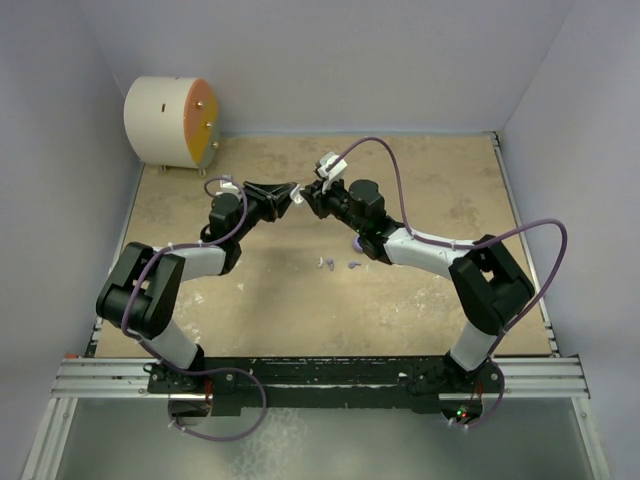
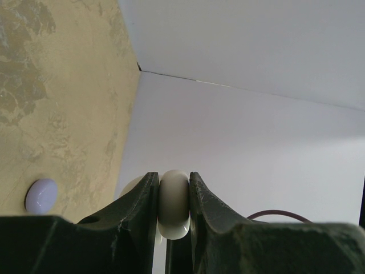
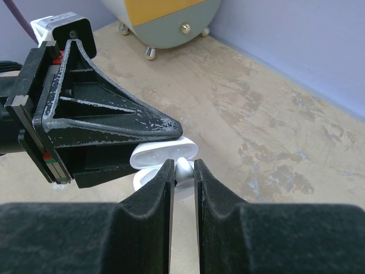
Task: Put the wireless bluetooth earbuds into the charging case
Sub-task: Pick up the earbud from the charging case.
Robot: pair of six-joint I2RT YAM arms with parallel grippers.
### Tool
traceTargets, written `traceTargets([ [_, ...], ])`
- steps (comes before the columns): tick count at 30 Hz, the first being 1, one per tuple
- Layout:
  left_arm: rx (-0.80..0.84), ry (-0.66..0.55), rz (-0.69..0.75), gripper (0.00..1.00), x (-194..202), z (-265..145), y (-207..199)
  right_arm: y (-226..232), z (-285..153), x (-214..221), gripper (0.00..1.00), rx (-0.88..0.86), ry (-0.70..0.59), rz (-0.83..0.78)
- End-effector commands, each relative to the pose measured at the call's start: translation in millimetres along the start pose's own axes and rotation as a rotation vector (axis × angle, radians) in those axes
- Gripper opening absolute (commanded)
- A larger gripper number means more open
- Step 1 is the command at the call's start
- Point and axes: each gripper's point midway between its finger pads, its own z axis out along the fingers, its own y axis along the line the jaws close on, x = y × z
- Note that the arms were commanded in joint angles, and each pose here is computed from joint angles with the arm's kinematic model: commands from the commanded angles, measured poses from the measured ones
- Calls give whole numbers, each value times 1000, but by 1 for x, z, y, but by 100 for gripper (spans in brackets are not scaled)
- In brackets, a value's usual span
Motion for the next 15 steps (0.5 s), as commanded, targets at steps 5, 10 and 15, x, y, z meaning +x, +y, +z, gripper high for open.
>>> traceTargets([
  [5, 70, 0, -1, 0, 1, 6, -19, -3, -10, -49, 18, 19, -130, -20],
  [10, 58, -1, -4, 0, 1, 7, -12, -5, -11, -52, 18, 24, -135, -21],
  [15, 53, -1, -7, 0, 1, 8, -9, -5, -11, -54, 18, 28, -141, -21],
])
